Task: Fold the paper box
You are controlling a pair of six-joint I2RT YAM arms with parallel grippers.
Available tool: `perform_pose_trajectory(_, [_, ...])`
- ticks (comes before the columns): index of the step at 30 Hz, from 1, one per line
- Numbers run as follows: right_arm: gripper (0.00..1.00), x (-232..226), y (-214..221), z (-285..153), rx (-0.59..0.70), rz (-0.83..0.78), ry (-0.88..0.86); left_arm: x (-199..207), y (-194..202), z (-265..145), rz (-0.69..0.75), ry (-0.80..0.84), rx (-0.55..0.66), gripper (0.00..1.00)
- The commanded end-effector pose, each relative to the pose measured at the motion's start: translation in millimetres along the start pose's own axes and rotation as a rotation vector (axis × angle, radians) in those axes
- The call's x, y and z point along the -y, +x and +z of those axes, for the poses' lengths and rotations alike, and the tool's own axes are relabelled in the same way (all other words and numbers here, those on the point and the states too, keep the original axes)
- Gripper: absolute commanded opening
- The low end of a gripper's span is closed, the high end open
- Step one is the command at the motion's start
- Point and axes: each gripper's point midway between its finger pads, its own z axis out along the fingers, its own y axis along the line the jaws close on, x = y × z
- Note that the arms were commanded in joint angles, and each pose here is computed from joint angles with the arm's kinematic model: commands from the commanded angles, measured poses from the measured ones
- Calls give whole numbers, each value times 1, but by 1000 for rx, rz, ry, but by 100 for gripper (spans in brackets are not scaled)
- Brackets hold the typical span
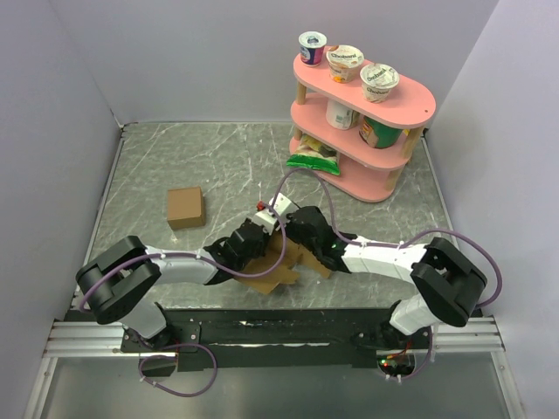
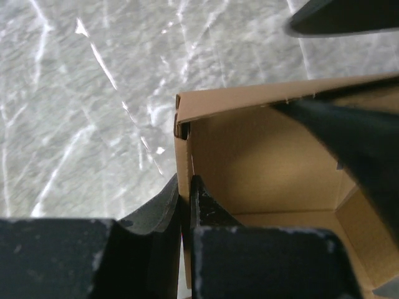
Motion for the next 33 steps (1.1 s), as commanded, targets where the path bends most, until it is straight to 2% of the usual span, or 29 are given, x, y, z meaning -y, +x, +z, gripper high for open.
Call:
perform_pose_trajectory(1, [37, -4, -30, 9, 86, -73, -10, 26, -8, -3, 30, 119, 20, 6])
perform_pose_trajectory(8, [22, -15, -16, 7, 24, -67, -31, 23, -5, 0, 27, 91, -6, 6])
perform_pose_trajectory(9, [18, -15, -16, 6, 25, -60, -29, 23, -5, 0, 26, 89, -9, 6])
perform_pose_trajectory(10, [0, -16, -13, 5, 16, -54, -24, 23, -5, 1, 27, 91, -11, 6])
perform_pose_trajectory(15, [0, -16, -12, 5, -4, -72, -6, 24, -2, 4, 24, 82, -34, 6])
perform_pose_trajectory(17, [11, -15, -18, 1, 13, -70, 6, 20, 1, 7, 17, 60, -58, 5])
perform_pose_trajectory(18, [25, -14, -24, 0, 22, -59, 8, 19, 5, 9, 12, 48, -83, 5])
perform_pose_trajectory(19, [59, -11, -32, -7, 44, -29, 15, 14, 6, 11, 4, 26, -92, 3])
perform_pose_trajectory(21, [73, -7, -38, -17, 50, 1, 23, 7, 11, 15, -16, -9, -120, 1])
perform_pose_trajectory(22, [85, 1, -48, -27, 77, 65, 48, 2, 12, 16, -24, -29, -123, 1])
perform_pose_trajectory(24, [86, 8, -46, -43, 49, 120, 67, -9, 12, 14, -41, -89, -113, 2])
perform_pose_trajectory(26, [87, 16, -58, -65, 81, 280, 78, -19, 3, 10, -74, -145, -66, 4])
perform_pose_trajectory(27, [87, 16, -49, -74, 37, 321, 76, -25, 6, 4, -98, -164, -52, 4])
perform_pose_trajectory(28, [86, 16, -55, -88, 56, 456, 66, -27, -3, 3, -131, -172, -1, 3])
perform_pose_trajectory(29, [86, 14, -55, -95, 55, 518, 52, -30, -4, 1, -152, -187, 18, 3])
perform_pose_trajectory(30, [85, 5, -45, -103, 12, 648, 36, -32, -2, -3, -180, -192, 32, 3])
perform_pose_trajectory(33, [85, -11, -44, -123, 54, 830, -51, -35, -2, -3, -206, -212, 55, 3])
